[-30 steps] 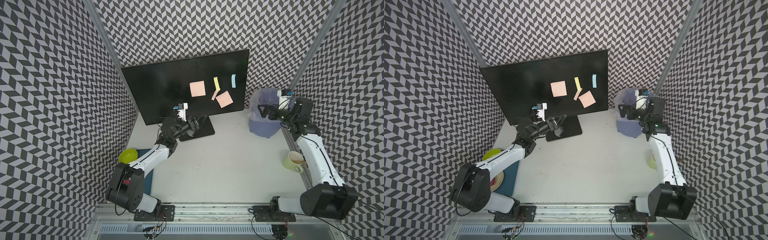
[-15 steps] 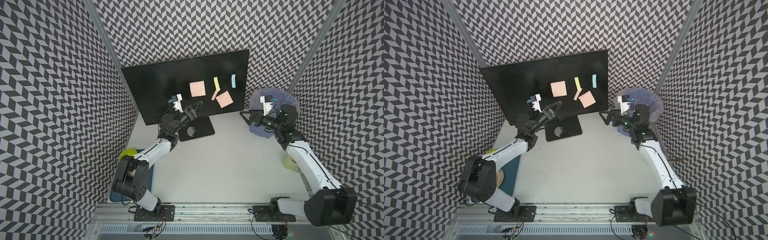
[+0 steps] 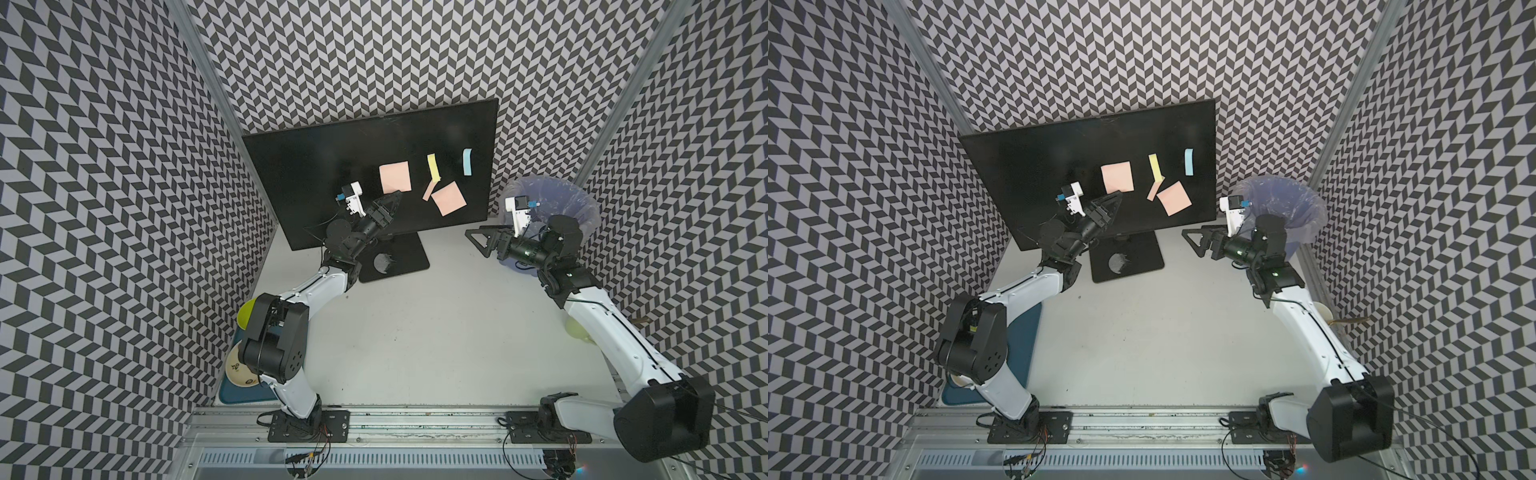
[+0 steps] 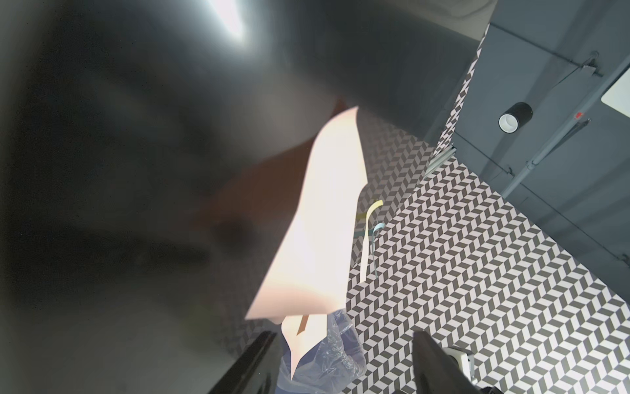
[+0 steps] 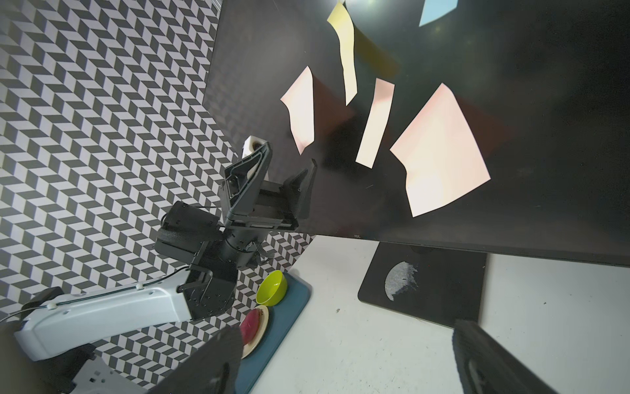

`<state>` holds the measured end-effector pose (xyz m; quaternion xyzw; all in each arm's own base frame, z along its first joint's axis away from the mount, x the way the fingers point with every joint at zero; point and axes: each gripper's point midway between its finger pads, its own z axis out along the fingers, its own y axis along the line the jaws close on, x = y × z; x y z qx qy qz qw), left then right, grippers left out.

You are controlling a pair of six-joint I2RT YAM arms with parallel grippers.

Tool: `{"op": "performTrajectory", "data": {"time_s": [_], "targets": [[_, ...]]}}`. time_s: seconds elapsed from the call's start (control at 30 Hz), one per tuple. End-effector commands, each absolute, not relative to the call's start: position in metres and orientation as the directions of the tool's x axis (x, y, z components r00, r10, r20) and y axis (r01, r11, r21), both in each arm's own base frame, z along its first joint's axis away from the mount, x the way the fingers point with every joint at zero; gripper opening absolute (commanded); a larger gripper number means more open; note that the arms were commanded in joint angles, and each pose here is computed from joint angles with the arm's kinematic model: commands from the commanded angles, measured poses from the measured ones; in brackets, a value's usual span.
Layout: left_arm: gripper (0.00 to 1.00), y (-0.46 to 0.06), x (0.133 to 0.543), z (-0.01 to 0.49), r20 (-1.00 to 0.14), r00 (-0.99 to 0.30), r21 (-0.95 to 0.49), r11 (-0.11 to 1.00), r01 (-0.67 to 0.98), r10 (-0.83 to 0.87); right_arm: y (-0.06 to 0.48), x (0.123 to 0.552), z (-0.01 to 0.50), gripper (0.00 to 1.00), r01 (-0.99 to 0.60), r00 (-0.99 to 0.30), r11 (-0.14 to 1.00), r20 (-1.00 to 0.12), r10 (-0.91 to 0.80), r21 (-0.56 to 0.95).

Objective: Remove the sticky note from the monitor
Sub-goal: Tear off the sticky note from the monitor.

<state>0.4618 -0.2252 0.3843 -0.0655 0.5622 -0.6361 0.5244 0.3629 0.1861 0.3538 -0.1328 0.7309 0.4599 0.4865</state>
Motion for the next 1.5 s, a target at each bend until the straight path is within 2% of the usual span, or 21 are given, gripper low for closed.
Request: {"op": "performTrajectory", "data": {"time_s": [0.0,0.1,0.2,0.47,1.07,1.23,1.47], "targets": [[0.62,-0.217,0.464,0.408,-0.499,-0.405,-0.757,0.158,0.634,-0.766,0.189,0.355,0.376,0.99,-0.692,-0.428,0.52,-0.865,0.263,0.501],[0.56,-0.216,0.467,0.412,-0.499,-0.405,-0.754,0.153,0.639,-0.766,0.189,0.355,0.376,0.99,-0.692,-0.43,0.518,-0.864,0.263,0.502],[0.45,-0.215,0.472,0.413,-0.497,-0.406,-0.758,0.156,0.634,-0.767,0.19,0.354,0.375,0.99,-0.692,-0.432,0.515,-0.862,0.267,0.506],[0.0,-0.216,0.469,0.414,-0.495,-0.419,-0.756,0.139,0.64,-0.761,0.198,0.353,0.376,0.99,-0.701,-0.444,0.487,-0.853,0.273,0.521],[0.0,-0.219,0.425,0.42,-0.541,-0.433,-0.709,0.115,0.695,-0.721,0.252,0.337,0.387,0.99,-0.769,-0.479,0.334,-0.837,0.264,0.546],[0.0,-0.23,0.401,0.42,-0.568,-0.451,-0.689,0.097,0.719,-0.689,0.272,0.332,0.393,0.98,-0.784,-0.515,0.242,-0.817,0.26,0.572],[0.0,-0.257,0.36,0.424,-0.601,-0.503,-0.654,0.021,0.757,-0.621,0.29,0.322,0.409,0.89,-0.793,-0.562,0.092,-0.782,0.271,0.602]]}}
